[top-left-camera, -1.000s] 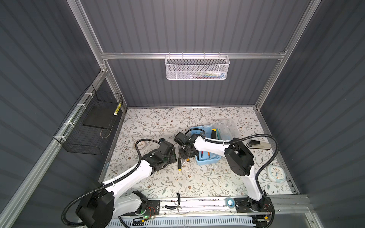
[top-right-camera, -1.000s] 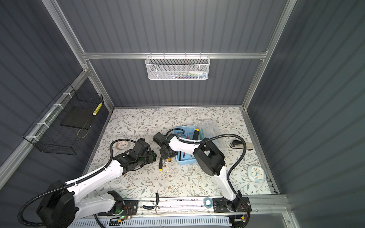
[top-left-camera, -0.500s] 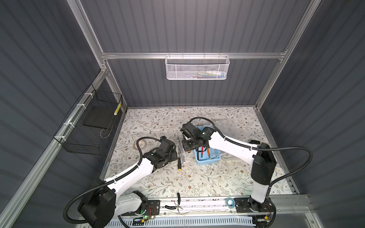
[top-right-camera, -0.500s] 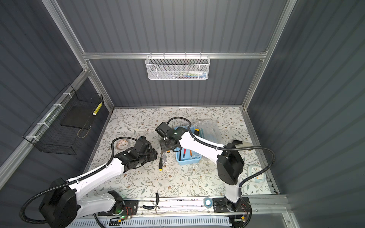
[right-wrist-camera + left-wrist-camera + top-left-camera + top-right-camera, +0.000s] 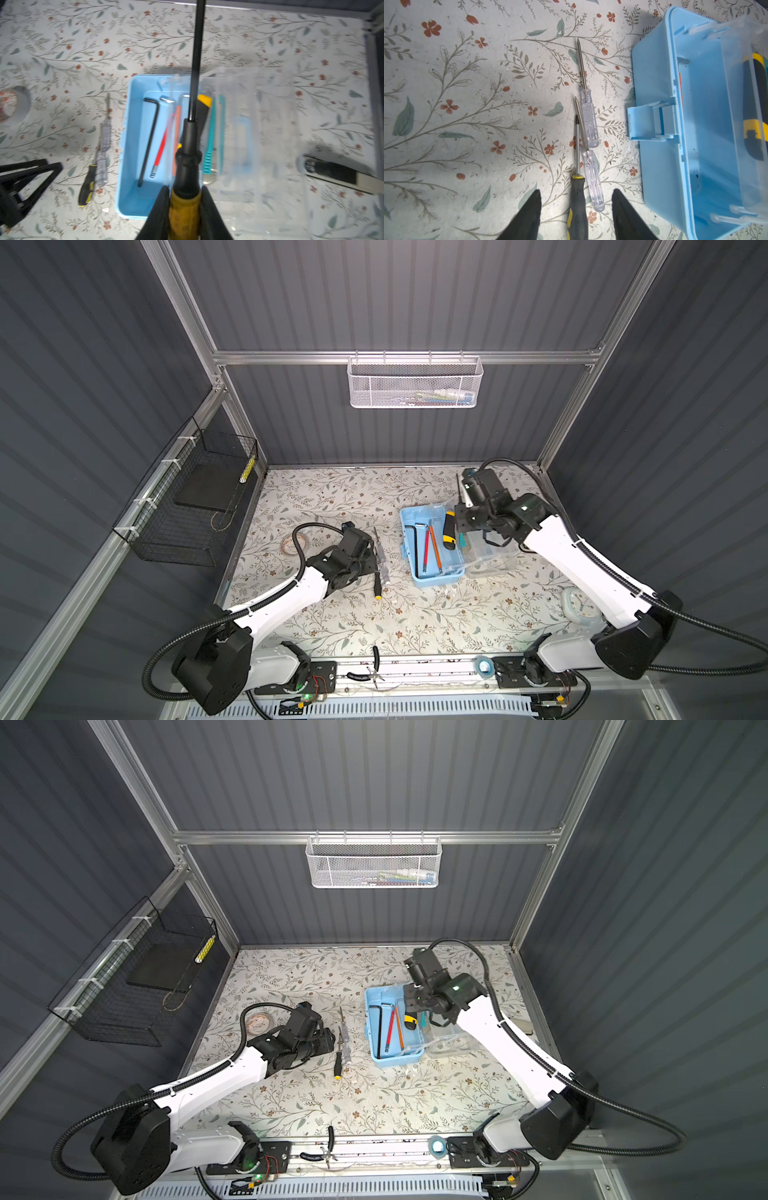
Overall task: Pack the tool kit
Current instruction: 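Lift and carry the yellow-handled screwdriver with the right gripper over the box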
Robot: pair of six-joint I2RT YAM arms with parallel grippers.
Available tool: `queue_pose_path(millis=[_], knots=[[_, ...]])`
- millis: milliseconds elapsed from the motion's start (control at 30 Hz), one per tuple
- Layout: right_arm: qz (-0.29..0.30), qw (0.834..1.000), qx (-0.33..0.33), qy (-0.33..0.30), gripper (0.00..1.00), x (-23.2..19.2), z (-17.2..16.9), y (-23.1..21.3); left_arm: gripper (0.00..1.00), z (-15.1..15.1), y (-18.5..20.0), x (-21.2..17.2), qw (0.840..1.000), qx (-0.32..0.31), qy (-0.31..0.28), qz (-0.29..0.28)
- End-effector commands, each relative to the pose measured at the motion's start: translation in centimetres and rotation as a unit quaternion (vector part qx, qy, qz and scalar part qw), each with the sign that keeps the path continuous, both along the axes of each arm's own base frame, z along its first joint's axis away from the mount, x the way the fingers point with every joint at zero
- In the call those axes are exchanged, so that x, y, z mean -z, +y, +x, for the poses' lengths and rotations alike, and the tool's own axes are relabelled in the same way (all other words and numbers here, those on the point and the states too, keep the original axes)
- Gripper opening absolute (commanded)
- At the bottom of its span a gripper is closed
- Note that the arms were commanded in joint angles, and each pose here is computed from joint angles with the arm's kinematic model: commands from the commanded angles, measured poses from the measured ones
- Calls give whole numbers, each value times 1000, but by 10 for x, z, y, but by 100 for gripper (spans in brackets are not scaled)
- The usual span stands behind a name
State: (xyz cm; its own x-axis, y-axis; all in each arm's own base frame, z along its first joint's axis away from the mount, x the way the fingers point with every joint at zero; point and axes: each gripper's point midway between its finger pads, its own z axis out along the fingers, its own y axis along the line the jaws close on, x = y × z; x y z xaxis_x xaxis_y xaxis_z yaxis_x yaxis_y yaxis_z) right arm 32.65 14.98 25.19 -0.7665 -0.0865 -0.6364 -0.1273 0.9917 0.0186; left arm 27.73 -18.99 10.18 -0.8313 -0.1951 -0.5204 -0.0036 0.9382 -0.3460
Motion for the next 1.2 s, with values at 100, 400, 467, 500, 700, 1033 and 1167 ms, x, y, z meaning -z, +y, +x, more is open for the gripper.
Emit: queue_pose_path(millis=[100,400,467,500,700,1033,1167], knots=[[-84,995,39,29,0,27,-1,-59,56,7,-3,-8,1000,8,-15,4],[-98,993,39,54,0,62,2,-68,56,9,-4,-4,1000,11,-10,10],[-100,992,35,64,0,72,4,-65,56,10,-6,-3,1000,15,-8,11],[-101,992,35,68,0,76,5,-64,56,10,-6,-3,1000,14,-7,12],[-99,991,31,88,0,98,8,-59,56,12,-6,-2,1000,16,-8,18],[-87,988,22,124,1,119,12,-48,56,12,-6,0,1000,15,-6,20],[-85,987,21,136,12,123,15,-45,56,12,-5,0,1000,14,-6,21]])
